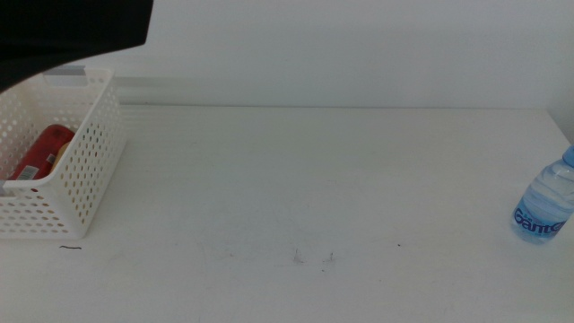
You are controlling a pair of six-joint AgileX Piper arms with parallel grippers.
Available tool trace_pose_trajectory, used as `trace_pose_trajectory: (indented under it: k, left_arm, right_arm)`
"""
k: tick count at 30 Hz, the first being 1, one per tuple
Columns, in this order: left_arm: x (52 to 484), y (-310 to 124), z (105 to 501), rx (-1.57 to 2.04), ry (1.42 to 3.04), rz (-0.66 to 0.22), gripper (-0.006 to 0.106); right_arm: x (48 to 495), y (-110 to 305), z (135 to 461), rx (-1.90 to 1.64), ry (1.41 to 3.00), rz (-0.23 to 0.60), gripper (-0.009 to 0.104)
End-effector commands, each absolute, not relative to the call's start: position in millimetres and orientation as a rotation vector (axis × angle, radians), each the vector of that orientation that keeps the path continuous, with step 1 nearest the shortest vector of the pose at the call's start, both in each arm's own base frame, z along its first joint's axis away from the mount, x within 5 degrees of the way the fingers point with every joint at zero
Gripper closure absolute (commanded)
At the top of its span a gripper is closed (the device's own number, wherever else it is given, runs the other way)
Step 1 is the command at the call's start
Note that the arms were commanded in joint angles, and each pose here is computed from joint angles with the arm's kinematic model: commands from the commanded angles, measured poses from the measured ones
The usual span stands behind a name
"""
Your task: Use arms to grab the bottles and put them into the dustbin to the left of the table.
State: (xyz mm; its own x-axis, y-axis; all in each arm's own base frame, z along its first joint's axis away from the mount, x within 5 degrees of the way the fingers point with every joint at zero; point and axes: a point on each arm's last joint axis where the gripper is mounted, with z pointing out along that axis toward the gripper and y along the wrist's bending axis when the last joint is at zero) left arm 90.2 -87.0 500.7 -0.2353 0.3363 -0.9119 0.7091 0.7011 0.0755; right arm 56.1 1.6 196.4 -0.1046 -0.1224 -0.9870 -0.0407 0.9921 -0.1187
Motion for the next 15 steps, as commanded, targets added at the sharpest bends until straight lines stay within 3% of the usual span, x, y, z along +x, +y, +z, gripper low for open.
trace_pose_trajectory:
  k: [1, 9, 12, 15]
  left_arm:
    - [90.1, -86.2, 500.6, 0.812, 1.835, -0.433, 0.007]
    - [91.2, -85.1, 500.7, 0.811, 1.831, -0.409, 0.007]
    - [91.2, -85.1, 500.7, 0.811, 1.831, -0.409, 0.007]
    - [91.3, -85.0, 500.7, 0.810, 1.831, -0.406, 0.007]
  right_arm:
    - [56.0, 1.2, 196.3, -0.125, 1.666, -0.081, 0.008]
    - [56.0, 1.2, 196.3, -0.125, 1.666, -0.081, 0.008]
    - [56.4, 1.4, 203.6, -0.081, 1.587, -0.043, 0.008]
    - [56.5, 1.0, 204.6, -0.110, 1.575, -0.079, 0.008]
